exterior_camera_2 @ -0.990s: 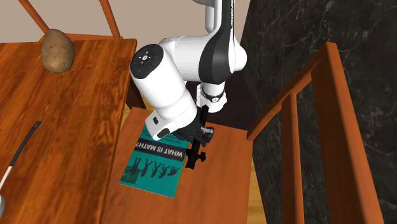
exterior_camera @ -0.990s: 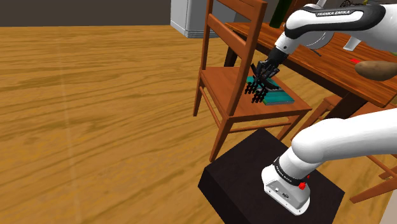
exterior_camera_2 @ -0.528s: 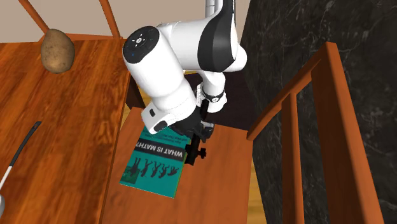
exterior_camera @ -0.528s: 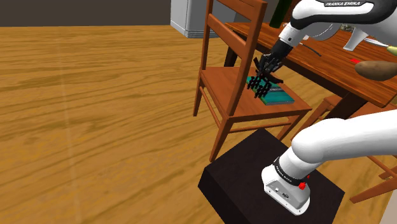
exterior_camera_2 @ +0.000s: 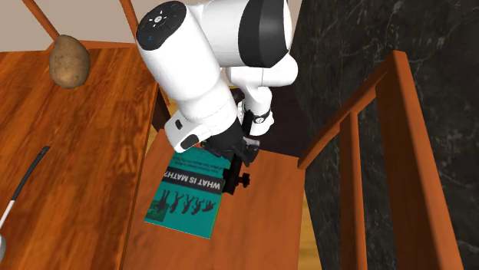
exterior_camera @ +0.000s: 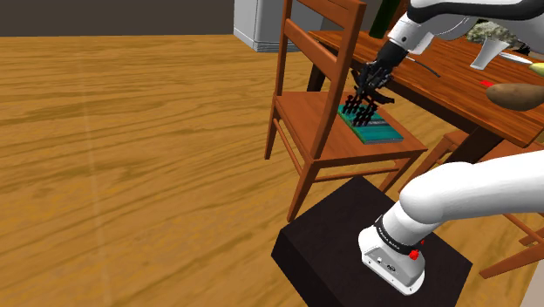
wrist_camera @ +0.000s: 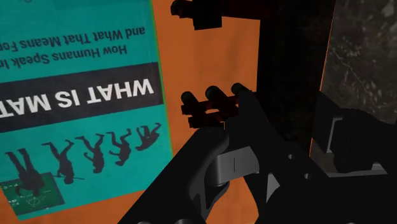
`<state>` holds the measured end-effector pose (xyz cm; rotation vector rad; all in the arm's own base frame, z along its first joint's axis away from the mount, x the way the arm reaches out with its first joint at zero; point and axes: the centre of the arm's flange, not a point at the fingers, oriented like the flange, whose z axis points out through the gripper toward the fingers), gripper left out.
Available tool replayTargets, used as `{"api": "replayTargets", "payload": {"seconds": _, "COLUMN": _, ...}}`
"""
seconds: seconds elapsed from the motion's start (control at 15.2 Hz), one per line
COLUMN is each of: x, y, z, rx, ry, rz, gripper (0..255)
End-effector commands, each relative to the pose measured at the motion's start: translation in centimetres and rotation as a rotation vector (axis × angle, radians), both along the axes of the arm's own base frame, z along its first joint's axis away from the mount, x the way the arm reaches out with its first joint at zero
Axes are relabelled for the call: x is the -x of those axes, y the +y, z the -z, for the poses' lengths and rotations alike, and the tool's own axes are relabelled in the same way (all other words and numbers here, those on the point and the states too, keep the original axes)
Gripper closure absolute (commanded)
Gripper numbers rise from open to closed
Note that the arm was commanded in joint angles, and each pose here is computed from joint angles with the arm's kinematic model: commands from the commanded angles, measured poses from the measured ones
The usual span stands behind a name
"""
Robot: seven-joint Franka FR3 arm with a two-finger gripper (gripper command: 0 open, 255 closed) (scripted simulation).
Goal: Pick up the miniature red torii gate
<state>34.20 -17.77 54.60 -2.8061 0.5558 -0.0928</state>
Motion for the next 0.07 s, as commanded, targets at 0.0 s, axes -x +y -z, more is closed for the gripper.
{"api": "replayTargets", "payload": {"seconds": 0.0, "x": 0.04, "y": -0.03, "z": -0.37, "rx": 0.000, "ry": 0.000, "rz": 0.000, "gripper": 255}}
